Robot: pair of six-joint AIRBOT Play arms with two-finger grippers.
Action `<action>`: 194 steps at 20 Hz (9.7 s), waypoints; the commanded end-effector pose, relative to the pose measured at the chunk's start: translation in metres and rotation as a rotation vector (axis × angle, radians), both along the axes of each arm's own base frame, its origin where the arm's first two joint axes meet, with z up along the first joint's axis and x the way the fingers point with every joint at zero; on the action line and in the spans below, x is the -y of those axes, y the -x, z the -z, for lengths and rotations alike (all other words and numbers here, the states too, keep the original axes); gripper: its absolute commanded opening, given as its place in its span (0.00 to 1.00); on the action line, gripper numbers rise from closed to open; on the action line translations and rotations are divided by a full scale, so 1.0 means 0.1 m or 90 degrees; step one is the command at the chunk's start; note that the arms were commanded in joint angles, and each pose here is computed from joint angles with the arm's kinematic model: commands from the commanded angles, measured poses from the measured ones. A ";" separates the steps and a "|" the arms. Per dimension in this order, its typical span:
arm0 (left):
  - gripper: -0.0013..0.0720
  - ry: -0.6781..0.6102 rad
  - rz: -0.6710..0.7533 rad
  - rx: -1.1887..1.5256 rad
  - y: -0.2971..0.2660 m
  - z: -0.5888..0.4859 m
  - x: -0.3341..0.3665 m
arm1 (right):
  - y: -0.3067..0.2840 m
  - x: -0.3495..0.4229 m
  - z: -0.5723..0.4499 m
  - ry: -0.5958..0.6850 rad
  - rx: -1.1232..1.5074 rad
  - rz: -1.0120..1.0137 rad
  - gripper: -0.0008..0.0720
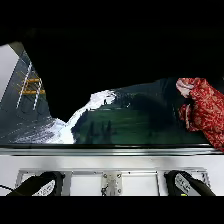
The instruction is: Fold the clothes and pants, and hang the long-sleeved shirts on hangers.
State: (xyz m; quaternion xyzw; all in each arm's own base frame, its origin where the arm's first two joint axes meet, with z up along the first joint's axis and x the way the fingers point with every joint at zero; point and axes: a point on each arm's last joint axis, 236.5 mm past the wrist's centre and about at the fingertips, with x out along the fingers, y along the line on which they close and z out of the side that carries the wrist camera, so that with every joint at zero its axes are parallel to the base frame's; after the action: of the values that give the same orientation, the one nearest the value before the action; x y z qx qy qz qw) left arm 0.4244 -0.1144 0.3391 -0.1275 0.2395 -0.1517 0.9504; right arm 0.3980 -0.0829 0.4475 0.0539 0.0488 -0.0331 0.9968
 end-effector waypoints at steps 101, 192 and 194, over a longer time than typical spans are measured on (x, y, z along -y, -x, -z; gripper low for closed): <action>1.00 0.130 0.118 -0.324 1.15 2.43 1.22 | 1.28 -2.45 3.21 0.148 -0.581 -0.166 0.03; 1.00 -0.062 0.294 -0.428 1.85 2.47 1.20 | 1.12 -1.97 3.10 0.051 -0.692 -0.130 0.04; 1.00 -0.048 0.272 -0.408 1.77 2.37 1.11 | 1.12 -1.97 3.10 0.051 -0.693 -0.130 0.04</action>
State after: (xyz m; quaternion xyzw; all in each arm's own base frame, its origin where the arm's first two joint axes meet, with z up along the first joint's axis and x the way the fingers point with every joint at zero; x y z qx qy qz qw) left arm 0.2406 -0.2329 0.0881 -0.0690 0.5732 -0.2944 0.7616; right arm 0.2860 0.1136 0.1375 -0.0140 0.5617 0.0378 0.8264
